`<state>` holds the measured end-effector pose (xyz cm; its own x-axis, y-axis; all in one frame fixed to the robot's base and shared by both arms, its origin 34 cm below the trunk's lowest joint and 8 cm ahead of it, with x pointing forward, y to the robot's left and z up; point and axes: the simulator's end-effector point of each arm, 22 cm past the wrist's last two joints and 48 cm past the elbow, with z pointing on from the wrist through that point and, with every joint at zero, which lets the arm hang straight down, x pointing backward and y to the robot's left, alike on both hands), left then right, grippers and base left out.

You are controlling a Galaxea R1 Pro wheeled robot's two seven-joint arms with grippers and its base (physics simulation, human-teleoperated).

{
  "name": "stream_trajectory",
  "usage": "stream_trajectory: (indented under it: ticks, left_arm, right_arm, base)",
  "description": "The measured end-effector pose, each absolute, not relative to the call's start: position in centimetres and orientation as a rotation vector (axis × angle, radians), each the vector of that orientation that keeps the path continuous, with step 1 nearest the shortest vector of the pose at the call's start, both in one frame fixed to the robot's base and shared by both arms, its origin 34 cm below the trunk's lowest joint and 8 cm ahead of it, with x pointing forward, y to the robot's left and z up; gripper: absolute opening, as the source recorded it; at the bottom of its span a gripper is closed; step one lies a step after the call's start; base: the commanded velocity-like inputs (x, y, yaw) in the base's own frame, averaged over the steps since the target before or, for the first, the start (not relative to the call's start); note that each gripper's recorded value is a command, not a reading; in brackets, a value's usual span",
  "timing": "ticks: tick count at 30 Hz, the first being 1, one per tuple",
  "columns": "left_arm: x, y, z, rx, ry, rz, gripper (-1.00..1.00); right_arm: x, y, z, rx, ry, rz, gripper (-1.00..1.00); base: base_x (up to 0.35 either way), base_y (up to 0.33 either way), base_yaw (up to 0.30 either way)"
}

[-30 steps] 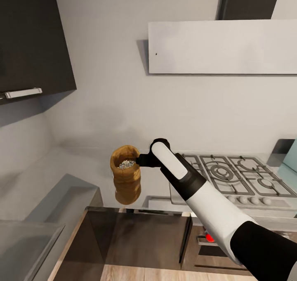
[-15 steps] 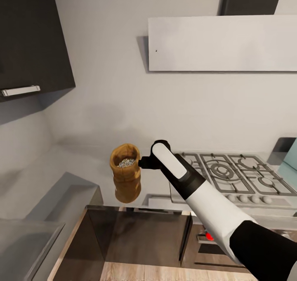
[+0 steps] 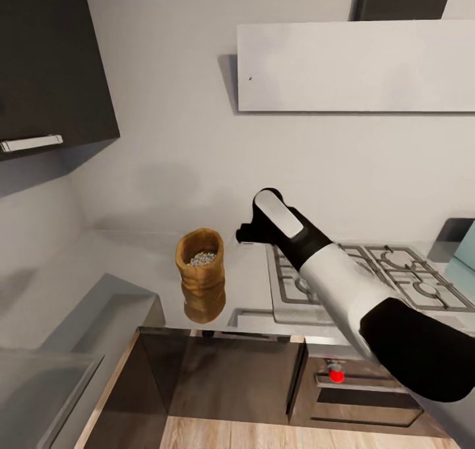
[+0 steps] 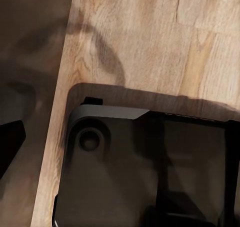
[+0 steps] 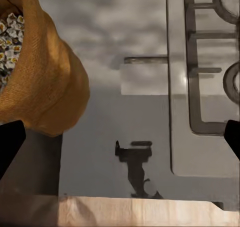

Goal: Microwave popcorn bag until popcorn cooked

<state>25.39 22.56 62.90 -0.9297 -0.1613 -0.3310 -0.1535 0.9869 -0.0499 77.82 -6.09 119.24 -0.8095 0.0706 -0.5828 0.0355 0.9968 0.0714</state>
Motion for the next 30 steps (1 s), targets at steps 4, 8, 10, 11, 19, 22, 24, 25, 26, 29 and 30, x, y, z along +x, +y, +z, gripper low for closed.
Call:
stream_trajectory:
  ticks: [4, 8, 10, 11, 19, 22, 24, 25, 26, 29, 30]
  left_arm:
    - [25.4, 22.5, 62.9, -0.228, 2.792, -0.034, 1.0]
    - [25.4, 22.5, 62.9, -0.228, 2.792, -0.033, 1.0]
    - [25.4, 22.6, 62.9, -0.228, 2.792, -0.033, 1.0]
    - [25.4, 22.6, 62.9, -0.228, 2.792, -0.033, 1.0]
    - [25.4, 22.6, 62.9, -0.228, 2.792, -0.033, 1.0]
    - [25.4, 22.6, 62.9, -0.228, 2.791, -0.033, 1.0]
    - [25.4, 22.6, 62.9, -0.228, 2.792, -0.033, 1.0]
    - [25.4, 22.6, 62.9, -0.227, 2.792, -0.033, 1.0]
    - [25.4, 22.6, 62.9, -0.227, 2.791, -0.033, 1.0]
    - [25.4, 22.6, 62.9, -0.227, 2.791, -0.033, 1.0]
    - [25.4, 22.6, 62.9, -0.228, 2.791, -0.033, 1.0]
  right_arm:
    - [78.1, -6.2, 119.5, 0.079, 2.518, 0.081, 1.0]
    - [78.1, -5.8, 119.5, 0.072, 2.518, 0.105, 1.0]
    - [78.0, -5.7, 119.3, 0.068, 2.52, 0.111, 1.0]
    - [77.9, -5.6, 119.1, 0.065, 2.522, 0.114, 1.0]
    - [76.0, -2.6, 118.9, -0.011, 2.479, 0.208, 1.0]
    - [75.8, -2.5, 118.6, -0.013, 2.482, 0.211, 1.0]
    - [75.8, -2.5, 118.6, -0.013, 2.483, 0.211, 1.0]
    - [75.8, -2.5, 118.5, -0.012, 2.483, 0.21, 1.0]
    - [75.8, -2.5, 118.5, -0.012, 2.484, 0.209, 1.0]
    - [75.8, -2.5, 118.4, -0.011, 2.486, 0.208, 1.0]
    - [75.8, -2.5, 118.4, -0.011, 2.487, 0.208, 1.0]
  base:
    - [0.0, 0.0, 0.0]
    - [0.0, 0.0, 0.0]
    - [0.0, 0.0, 0.0]
    - [0.0, 0.0, 0.0]
    - [0.017, 0.0, 0.0]
    - [0.206, 0.0, 0.0]
    - [0.076, 0.0, 0.0]
    - [0.03, 0.0, 0.0]
    - [0.016, 0.0, 0.0]
    - [0.144, 0.0, 0.0]
    - [0.28, 0.0, 0.0]
